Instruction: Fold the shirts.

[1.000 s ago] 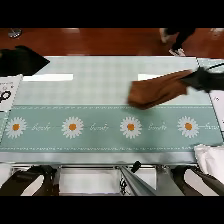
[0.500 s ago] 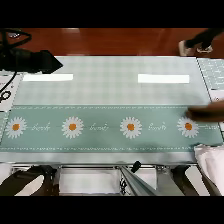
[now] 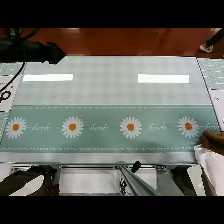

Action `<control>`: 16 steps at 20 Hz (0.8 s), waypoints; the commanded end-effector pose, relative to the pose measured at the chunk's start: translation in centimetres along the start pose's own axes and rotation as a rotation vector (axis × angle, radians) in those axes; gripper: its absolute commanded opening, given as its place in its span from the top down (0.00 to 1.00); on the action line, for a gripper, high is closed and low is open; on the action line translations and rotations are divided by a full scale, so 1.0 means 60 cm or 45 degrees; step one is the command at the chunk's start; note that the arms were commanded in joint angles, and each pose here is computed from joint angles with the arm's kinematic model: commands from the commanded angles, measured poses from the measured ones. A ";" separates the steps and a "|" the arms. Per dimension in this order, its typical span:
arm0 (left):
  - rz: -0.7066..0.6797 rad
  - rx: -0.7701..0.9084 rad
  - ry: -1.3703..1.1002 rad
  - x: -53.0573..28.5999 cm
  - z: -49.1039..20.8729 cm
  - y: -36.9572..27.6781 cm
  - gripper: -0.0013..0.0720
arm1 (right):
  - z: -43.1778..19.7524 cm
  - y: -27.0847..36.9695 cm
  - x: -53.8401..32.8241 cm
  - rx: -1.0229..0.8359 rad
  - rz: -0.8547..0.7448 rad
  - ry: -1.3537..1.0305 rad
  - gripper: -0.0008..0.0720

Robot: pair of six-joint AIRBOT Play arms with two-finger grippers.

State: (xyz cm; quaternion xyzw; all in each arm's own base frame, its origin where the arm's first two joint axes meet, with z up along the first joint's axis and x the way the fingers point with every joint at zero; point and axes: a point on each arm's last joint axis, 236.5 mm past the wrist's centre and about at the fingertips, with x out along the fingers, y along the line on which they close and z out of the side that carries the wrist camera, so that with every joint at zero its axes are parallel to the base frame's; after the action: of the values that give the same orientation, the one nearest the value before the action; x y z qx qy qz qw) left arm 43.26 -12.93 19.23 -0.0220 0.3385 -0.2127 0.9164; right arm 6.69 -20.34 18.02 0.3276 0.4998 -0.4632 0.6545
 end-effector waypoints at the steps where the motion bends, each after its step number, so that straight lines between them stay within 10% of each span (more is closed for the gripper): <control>1: 0.071 0.059 -0.115 0.022 0.036 0.032 0.38 | -0.013 -0.080 -0.013 0.090 -0.247 0.007 0.95; 16: 0.349 0.048 -0.286 -0.013 0.084 0.178 0.38 | -0.115 -0.189 0.023 0.089 -0.648 0.248 0.95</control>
State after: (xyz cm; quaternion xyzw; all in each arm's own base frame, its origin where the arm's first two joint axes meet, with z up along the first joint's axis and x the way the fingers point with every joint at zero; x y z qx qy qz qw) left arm 49.60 -4.60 21.29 0.0173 0.2370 -0.1012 0.9661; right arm -4.59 -19.04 15.22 0.2717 0.5924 -0.5856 0.4820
